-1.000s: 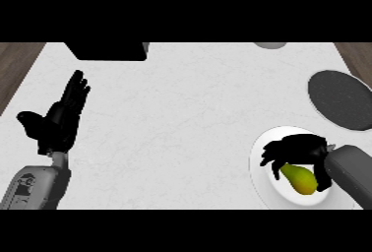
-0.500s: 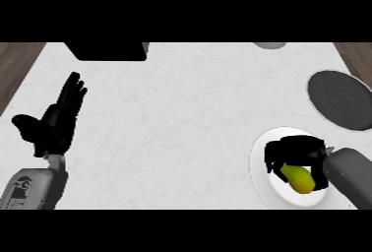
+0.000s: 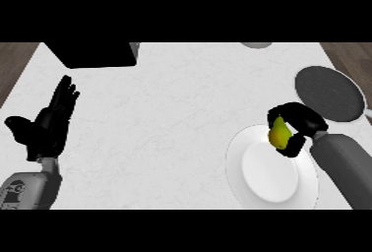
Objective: Pick the pear from the plate and place it in the pan
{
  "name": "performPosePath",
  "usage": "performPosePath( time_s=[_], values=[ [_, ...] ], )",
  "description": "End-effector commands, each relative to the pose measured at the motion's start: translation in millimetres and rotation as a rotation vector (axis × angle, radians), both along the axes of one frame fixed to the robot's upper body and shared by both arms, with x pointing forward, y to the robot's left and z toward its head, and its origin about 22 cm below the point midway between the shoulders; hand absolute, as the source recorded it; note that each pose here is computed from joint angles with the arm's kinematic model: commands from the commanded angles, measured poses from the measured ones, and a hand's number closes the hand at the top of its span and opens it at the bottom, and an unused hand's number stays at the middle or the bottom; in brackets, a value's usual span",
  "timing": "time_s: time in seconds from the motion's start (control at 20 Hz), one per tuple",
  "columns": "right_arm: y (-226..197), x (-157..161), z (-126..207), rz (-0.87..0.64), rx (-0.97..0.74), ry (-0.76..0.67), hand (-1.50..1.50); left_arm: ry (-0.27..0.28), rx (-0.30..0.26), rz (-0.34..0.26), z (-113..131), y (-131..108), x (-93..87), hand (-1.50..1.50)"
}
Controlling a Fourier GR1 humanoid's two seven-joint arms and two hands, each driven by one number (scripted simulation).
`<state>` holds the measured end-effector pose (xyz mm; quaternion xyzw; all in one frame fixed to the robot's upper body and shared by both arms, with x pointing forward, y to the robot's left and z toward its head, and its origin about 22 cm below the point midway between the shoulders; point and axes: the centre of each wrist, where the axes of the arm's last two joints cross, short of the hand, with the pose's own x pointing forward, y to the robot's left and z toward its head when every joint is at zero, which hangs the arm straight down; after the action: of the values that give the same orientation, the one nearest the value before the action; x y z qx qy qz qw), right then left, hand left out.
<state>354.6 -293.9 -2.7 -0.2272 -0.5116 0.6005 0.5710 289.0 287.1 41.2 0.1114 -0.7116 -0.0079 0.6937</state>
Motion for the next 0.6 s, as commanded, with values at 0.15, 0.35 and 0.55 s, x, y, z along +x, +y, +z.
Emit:
performPosePath(
  time_s=[0.15, 0.35, 0.55],
  values=[
    [63.9, 31.3, 58.2, -0.455, 0.136, -0.389, 1.50, 0.007, -0.005, 0.005, -3.5, -4.2, -5.1, 0.00],
    [87.5, 23.3, 78.0, -0.601, 0.139, -0.525, 1.50, 0.023, -0.009, -0.001, -2.9, 4.8, -9.4, 0.00],
    [82.4, 7.2, 118.5, -0.685, 0.173, -0.586, 1.50, -0.007, -0.006, -0.032, -2.7, -0.8, -2.3, 0.00]
  ],
)
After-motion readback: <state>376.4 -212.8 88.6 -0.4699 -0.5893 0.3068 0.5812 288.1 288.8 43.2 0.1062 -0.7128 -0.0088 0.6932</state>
